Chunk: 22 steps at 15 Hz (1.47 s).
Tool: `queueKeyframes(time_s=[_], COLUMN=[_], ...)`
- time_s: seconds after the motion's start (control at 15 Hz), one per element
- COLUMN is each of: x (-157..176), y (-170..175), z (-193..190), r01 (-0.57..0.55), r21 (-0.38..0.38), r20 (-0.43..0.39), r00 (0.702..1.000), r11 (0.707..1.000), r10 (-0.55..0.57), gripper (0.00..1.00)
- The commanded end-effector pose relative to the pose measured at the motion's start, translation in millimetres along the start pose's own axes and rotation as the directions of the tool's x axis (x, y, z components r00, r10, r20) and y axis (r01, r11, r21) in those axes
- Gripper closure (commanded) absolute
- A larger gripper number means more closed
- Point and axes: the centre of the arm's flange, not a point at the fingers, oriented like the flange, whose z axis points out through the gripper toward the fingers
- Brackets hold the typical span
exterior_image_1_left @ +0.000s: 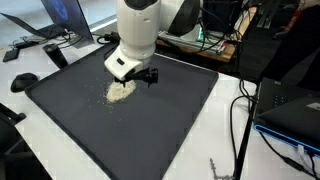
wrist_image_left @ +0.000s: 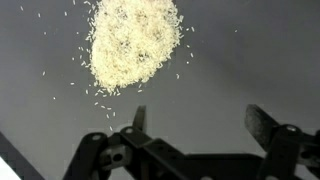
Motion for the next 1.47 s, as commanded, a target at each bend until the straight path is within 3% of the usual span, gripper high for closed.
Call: queueKeyframes(time_s=[0.0, 0.4, 0.93, 1.4], x=[-60, -119, -197, -229], y=[-19, -20, 0, 9], z=[-6, 0, 36, 78], r01=[-0.079, -0.211, -0.314, -0.348], r21=[-0.019, 0.028, 0.186, 0.294], r20=[-0.064, -0.239, -0.434, -0.538], r00=[0.995, 0.948, 0.824, 0.71], r11=[0.997, 0.977, 0.931, 0.89], r10=[0.078, 0.211, 0.364, 0.455], gripper=[0.0, 0.0, 0.0, 0.0])
